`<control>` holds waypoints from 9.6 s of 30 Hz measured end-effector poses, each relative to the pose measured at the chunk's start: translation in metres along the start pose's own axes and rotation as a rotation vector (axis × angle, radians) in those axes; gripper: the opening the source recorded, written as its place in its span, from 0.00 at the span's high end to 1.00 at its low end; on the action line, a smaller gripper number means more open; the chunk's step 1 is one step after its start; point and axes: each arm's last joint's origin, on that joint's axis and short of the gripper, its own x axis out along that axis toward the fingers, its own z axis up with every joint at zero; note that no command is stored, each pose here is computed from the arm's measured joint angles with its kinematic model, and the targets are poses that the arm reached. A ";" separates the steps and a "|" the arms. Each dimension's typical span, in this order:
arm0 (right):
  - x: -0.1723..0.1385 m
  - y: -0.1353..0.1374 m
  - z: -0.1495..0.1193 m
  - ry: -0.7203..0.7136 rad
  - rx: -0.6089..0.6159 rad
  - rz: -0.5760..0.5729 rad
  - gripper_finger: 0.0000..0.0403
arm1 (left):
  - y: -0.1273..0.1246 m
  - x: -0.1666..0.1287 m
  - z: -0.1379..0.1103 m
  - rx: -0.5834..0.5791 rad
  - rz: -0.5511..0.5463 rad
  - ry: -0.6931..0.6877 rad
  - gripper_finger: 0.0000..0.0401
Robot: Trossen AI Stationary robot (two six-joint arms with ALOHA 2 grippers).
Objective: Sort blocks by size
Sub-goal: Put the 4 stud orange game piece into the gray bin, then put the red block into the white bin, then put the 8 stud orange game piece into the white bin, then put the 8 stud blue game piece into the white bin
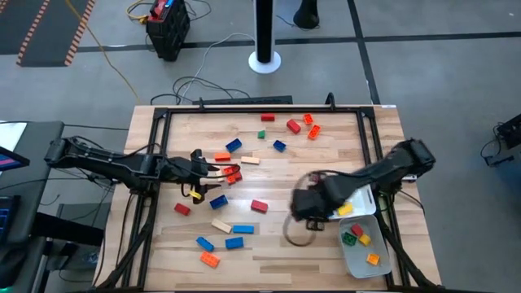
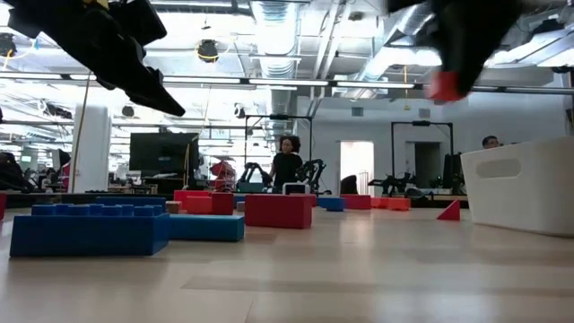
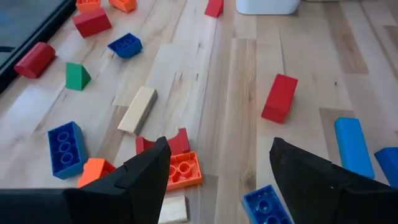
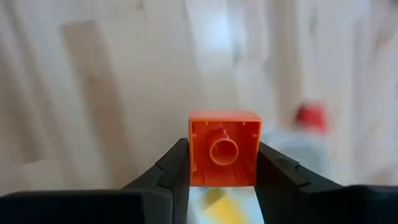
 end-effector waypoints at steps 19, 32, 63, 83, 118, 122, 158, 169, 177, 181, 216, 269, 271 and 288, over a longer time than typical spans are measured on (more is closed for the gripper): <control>0.019 0.064 -0.148 0.243 0.668 -0.065 0.47 | -0.004 0.004 0.002 0.014 -0.061 -0.015 0.34; -0.006 0.030 -0.044 -0.105 0.506 0.074 0.12 | -0.007 0.003 0.008 0.045 -0.077 -0.076 0.34; 0.161 0.023 0.096 -0.441 -0.045 0.073 0.23 | -0.006 -0.007 0.000 0.000 0.011 -0.026 0.34; 0.033 -0.020 0.029 -0.253 0.052 -0.028 0.62 | -0.005 -0.007 0.000 0.013 0.022 -0.019 0.34; 0.007 -0.047 -0.033 -0.541 0.355 -0.216 0.11 | 0.050 0.090 0.009 0.074 0.193 0.416 0.34; 0.027 -0.045 -0.013 -0.576 0.276 -0.231 0.15 | 0.071 0.101 0.013 0.063 0.234 0.494 0.34; 0.049 -0.018 -0.003 -0.748 0.207 -0.322 0.28 | 0.095 0.082 0.034 -0.001 0.039 0.298 0.80; 0.042 -0.032 0.028 -1.228 0.111 -0.140 0.28 | 0.022 0.090 0.050 0.109 -0.188 -0.220 0.78; 0.025 -0.037 0.035 -1.408 0.050 -0.103 0.28 | -0.003 0.080 0.067 0.143 -0.260 -0.433 0.77; 0.017 -0.036 0.037 -1.450 0.025 -0.108 0.28 | -0.004 0.077 0.073 0.136 -0.249 -0.496 0.77; 0.012 -0.040 0.046 -1.416 -0.039 -0.126 0.73 | -0.020 0.100 0.104 0.172 -0.210 -0.608 0.73; 0.040 -0.022 -0.016 -0.520 0.397 -0.141 0.25 | -0.066 0.079 -0.012 0.146 -0.054 0.388 0.39; 0.040 -0.020 -0.015 -0.524 0.389 -0.124 0.25 | -0.062 0.079 -0.014 0.102 -0.029 0.422 0.39; 0.038 -0.019 -0.013 -0.549 0.369 -0.108 0.25 | -0.043 0.081 -0.043 -0.065 -0.007 0.587 0.39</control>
